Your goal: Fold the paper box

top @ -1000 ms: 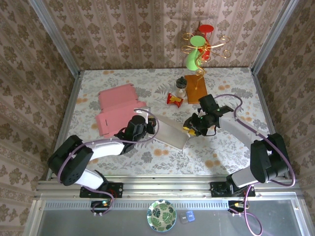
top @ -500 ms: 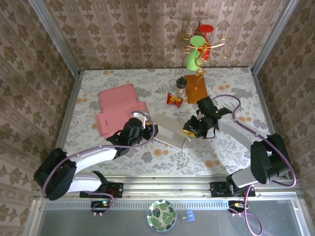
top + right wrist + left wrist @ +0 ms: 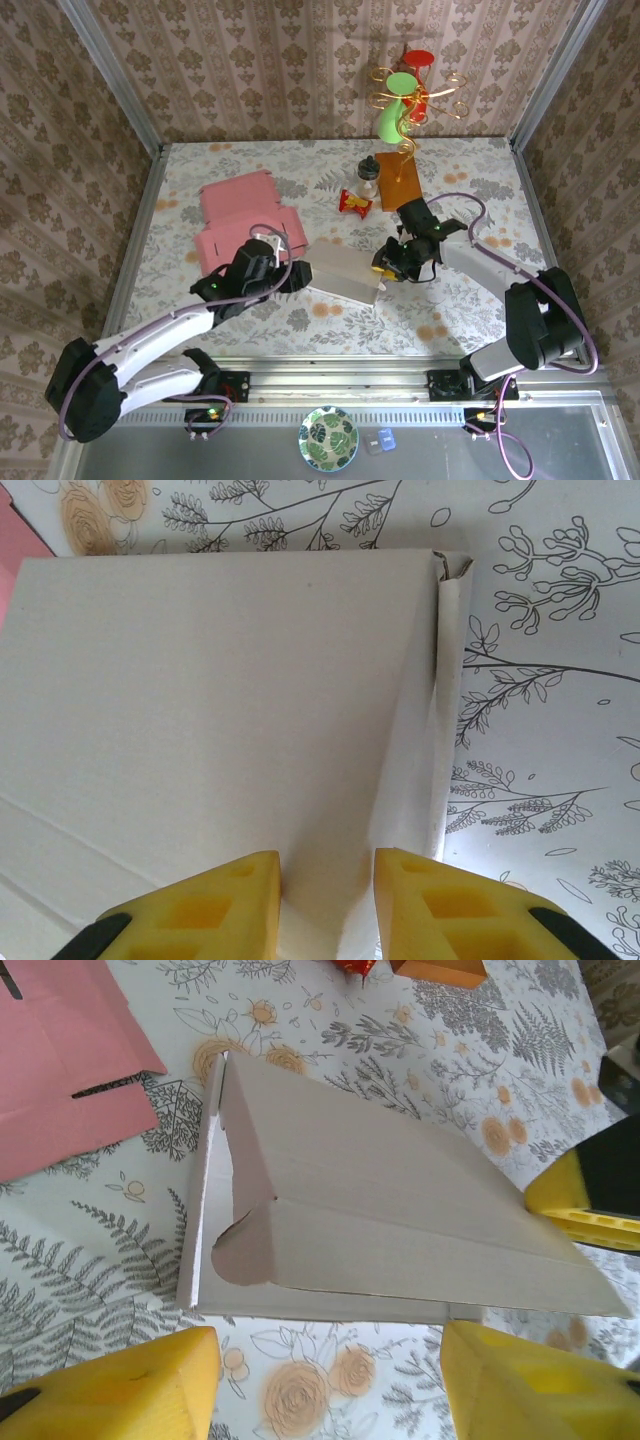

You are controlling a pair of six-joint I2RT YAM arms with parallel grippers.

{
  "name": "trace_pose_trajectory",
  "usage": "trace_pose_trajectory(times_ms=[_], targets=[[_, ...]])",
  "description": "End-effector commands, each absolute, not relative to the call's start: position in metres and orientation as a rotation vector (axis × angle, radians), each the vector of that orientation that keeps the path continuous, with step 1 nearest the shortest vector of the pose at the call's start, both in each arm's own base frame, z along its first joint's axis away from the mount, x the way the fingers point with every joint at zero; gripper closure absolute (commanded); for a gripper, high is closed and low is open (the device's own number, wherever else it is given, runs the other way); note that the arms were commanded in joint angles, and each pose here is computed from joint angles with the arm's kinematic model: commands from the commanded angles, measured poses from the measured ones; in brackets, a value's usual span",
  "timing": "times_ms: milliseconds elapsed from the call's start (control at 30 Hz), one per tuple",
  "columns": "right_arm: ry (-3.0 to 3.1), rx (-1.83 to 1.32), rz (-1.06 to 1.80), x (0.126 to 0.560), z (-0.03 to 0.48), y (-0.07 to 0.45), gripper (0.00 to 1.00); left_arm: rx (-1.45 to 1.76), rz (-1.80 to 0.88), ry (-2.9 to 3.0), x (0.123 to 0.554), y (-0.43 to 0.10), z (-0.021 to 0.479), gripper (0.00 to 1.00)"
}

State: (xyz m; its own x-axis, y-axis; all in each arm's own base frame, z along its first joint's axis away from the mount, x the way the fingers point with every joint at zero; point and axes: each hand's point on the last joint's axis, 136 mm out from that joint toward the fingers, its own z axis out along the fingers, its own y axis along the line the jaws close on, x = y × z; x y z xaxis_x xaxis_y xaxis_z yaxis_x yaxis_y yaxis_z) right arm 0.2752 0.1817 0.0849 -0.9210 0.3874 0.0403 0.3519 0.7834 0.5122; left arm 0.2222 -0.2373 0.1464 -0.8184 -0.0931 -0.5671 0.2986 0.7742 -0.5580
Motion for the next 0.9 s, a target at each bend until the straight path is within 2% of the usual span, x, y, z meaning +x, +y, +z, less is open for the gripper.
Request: trace_pose_trajectory(times_ms=[0, 100, 233, 367, 567, 700, 867], targets=[[2.899, 0.563, 0.781, 0.281, 0.087, 0.183, 0.68, 0.135, -0.954, 2.438, 0.215, -0.237, 0.168, 0.39], [2.904, 0.555, 0.772, 0.282, 0.086, 0.182, 0.68, 0.134, -0.928, 2.465, 0.222, -0.234, 0.184, 0.4], [2.905, 0.542, 0.761, 0.283, 0.087, 0.182, 0.68, 0.08, -0.733, 2.567, 0.25, -0.208, 0.188, 0.39], [2.914, 0.523, 0.745, 0.284, 0.087, 0.181, 0.68, 0.196, -0.617, 2.7, 0.282, -0.212, 0.168, 0.39], [2.93, 0.496, 0.726, 0.283, 0.082, 0.18, 0.66, 0.354, -0.593, 2.798, 0.314, -0.243, 0.123, 0.39], [2.939, 0.484, 0.707, 0.281, 0.079, 0.178, 0.64, 0.384, -0.623, 2.799, 0.319, -0.258, 0.101, 0.4], [2.95, 0.479, 0.696, 0.28, 0.075, 0.177, 0.62, 0.379, -0.559, 2.856, 0.308, -0.252, 0.078, 0.44]])
